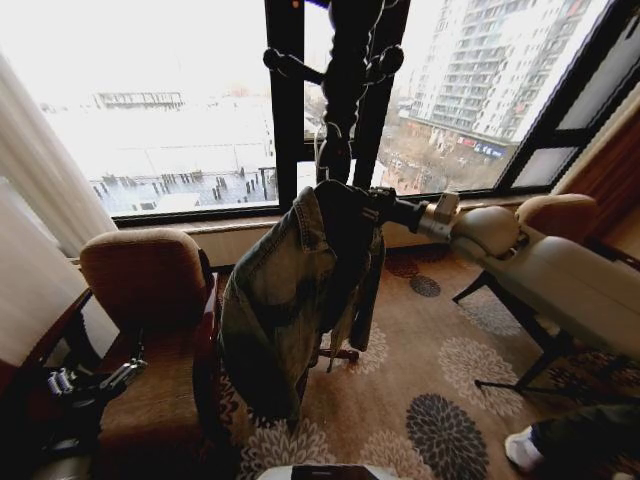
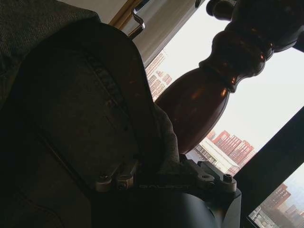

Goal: Pick up the clothes from the bed and hang them on the clothes hanger.

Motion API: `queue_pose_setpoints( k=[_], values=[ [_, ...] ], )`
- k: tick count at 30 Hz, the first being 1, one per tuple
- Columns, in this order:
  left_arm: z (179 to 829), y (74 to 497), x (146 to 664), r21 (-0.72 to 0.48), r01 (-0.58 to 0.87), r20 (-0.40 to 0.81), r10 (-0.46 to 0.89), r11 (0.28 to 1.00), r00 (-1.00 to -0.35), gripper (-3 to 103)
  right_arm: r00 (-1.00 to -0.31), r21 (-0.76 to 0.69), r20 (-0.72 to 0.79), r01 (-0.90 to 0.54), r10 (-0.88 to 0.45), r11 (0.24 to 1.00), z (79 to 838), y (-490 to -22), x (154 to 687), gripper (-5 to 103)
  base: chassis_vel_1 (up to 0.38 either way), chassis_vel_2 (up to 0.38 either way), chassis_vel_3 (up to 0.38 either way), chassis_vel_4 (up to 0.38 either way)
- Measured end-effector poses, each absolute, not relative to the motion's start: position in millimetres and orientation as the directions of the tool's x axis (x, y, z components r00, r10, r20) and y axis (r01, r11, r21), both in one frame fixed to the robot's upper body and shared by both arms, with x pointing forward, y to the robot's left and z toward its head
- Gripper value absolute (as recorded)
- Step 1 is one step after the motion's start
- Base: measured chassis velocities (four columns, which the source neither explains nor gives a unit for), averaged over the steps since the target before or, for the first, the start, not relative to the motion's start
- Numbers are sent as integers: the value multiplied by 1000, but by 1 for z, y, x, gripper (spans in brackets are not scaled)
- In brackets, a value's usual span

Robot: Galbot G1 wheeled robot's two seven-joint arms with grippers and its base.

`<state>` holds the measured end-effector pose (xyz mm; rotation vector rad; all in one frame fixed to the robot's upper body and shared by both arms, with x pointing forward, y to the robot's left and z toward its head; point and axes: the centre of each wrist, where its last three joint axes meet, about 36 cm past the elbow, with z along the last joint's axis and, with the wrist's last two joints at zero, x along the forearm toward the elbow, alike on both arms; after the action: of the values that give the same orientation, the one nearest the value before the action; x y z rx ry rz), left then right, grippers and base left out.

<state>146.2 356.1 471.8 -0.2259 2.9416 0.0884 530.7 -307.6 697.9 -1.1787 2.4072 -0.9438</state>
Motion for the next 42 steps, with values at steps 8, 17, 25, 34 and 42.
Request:
queue_pose_setpoints(
  k=[8, 17, 25, 34, 42],
  values=[
    [472, 356, 146, 45, -157, -193, -146, 987, -970, 100, -600, -692, 18, -585, -799, 424, 720, -298, 533, 28, 0, 0, 0, 0],
    [472, 356, 146, 45, -157, -193, -146, 987, -970, 100, -580, -683, 13, -600, -815, 416, 738, -289, 503, 28, 0, 0, 0, 0],
    [472, 356, 146, 45, -157, -193, -146, 987, -970, 100, -591, -697, 4, -580, -806, 421, 751, -303, 464, 28, 0, 0, 0, 0],
    [472, 356, 146, 45, -157, -193, -146, 987, -970, 100, -595, -702, 10, -577, -804, 418, 759, -311, 445, 28, 0, 0, 0, 0],
    [472, 356, 146, 45, -157, -193, -146, 987, -970, 100, -613, -704, 5, -564, -790, 432, 761, -320, 474, 28, 0, 0, 0, 0]
  ],
)
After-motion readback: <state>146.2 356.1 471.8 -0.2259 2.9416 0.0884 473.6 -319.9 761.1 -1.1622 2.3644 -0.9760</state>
